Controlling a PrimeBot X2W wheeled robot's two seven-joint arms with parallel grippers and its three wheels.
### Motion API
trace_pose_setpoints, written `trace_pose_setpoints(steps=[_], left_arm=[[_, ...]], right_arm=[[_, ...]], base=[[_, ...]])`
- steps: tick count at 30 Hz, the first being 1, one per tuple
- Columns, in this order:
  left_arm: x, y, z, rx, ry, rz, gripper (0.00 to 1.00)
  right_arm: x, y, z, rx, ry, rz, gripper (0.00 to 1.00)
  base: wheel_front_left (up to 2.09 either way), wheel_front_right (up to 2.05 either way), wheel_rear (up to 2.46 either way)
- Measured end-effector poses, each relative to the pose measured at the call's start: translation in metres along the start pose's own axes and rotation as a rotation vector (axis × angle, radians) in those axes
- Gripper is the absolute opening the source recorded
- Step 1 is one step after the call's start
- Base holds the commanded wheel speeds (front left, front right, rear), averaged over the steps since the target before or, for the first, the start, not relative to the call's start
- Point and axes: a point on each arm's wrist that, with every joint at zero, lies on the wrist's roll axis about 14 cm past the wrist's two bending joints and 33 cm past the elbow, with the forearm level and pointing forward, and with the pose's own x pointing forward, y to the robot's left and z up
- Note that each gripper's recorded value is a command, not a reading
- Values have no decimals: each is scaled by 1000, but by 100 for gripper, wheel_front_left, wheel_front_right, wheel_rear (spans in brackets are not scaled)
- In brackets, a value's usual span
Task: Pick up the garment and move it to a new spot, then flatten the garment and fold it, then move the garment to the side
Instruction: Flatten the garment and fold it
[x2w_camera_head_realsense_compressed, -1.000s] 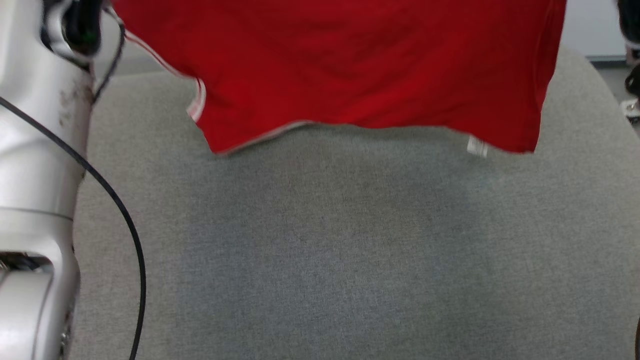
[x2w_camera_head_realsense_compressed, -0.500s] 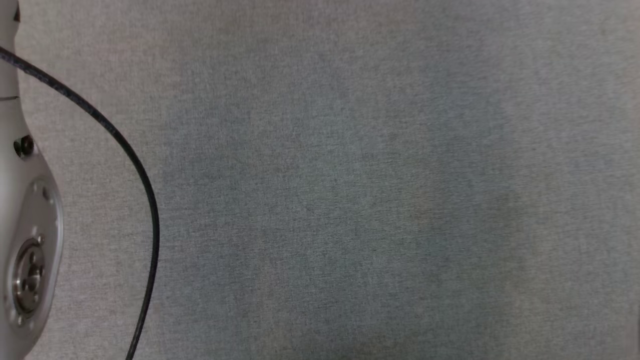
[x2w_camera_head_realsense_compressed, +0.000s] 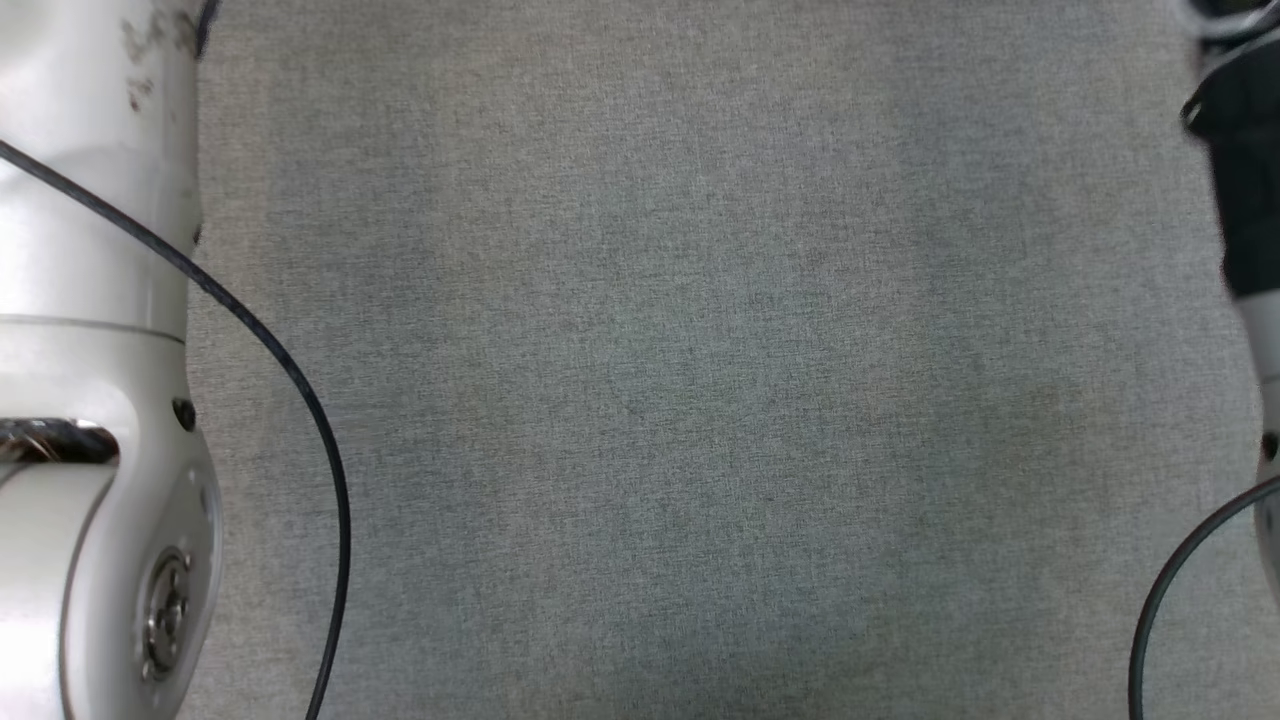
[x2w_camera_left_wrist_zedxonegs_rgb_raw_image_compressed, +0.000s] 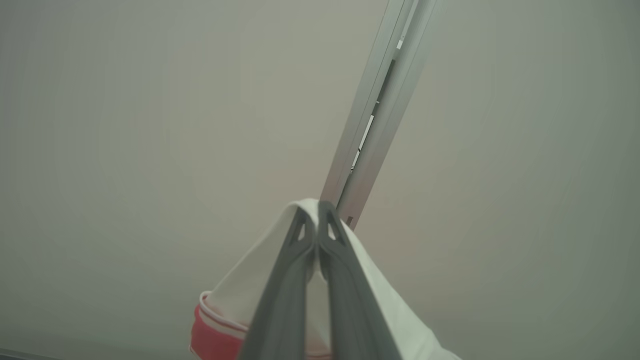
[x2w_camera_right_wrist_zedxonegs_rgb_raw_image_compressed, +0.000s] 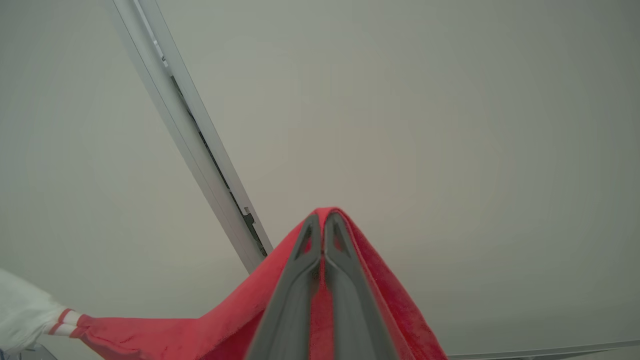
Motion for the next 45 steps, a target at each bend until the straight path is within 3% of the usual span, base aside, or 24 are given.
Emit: trace_pose_setpoints(steps=[9,17,25,31,38,45], left_arm=[[-40,20,-32,2,136,45,0],[-105,26,-44,-100,250,92,0],[-187,29,-65,-129,374,143,0],[-262,19,-72,-154,437,146,0],[-304,5,-66,-220,415,127,0],[-345,7,-76,-151,458,122,0]], right_arm=[[-47,-16,-46,34,159,-42,0],[-116,-12,-68,84,310,-78,0],[-191,-8,-73,160,390,-133,0],[-259,-8,-71,143,461,-158,0],[-291,-13,-54,140,441,-173,0],[-308,-9,-49,98,438,-140,0]], base=[[0,0,0],[0,0,0],[0,0,0],[0,0,0],[0,0,0],[0,0,0]])
